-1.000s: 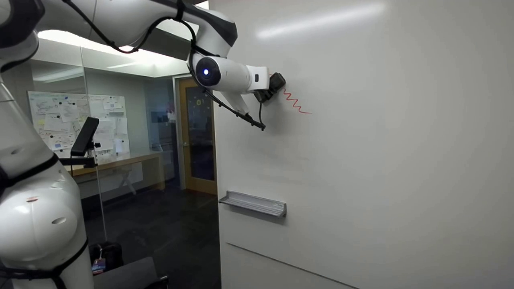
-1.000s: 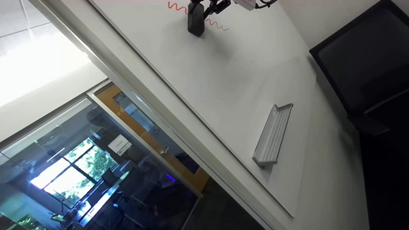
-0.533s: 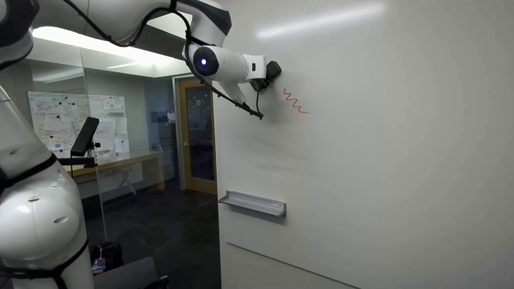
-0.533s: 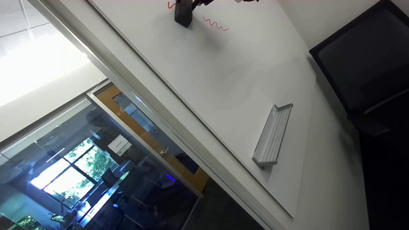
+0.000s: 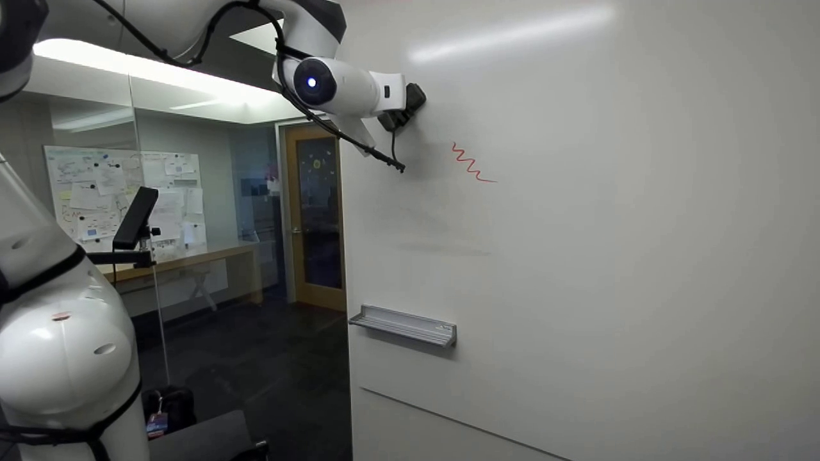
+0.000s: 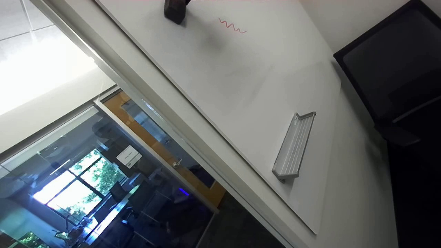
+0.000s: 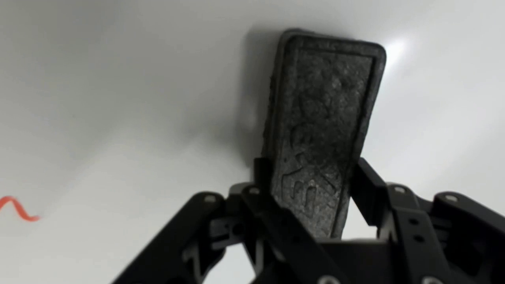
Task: Use the duster to clean the whiteboard
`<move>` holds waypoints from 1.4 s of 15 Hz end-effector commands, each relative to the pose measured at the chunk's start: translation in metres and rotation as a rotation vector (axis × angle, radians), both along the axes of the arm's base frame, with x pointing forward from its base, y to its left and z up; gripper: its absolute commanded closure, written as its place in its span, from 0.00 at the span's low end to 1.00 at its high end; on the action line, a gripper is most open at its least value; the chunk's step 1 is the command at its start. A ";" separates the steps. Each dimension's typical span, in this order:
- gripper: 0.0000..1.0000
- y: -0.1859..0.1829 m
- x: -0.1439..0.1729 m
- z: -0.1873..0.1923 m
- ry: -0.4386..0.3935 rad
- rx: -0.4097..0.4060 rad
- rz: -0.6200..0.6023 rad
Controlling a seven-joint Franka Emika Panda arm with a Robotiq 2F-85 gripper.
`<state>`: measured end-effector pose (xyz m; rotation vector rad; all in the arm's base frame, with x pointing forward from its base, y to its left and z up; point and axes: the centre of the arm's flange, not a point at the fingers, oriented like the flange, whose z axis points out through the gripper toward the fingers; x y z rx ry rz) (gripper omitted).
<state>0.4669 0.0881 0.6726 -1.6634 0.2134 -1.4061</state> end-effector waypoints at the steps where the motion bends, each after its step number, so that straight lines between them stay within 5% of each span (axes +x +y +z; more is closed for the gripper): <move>1: 0.71 0.029 0.017 0.012 -0.002 -0.013 0.042; 21: 0.71 -0.055 0.057 -0.075 0.074 -0.041 -0.167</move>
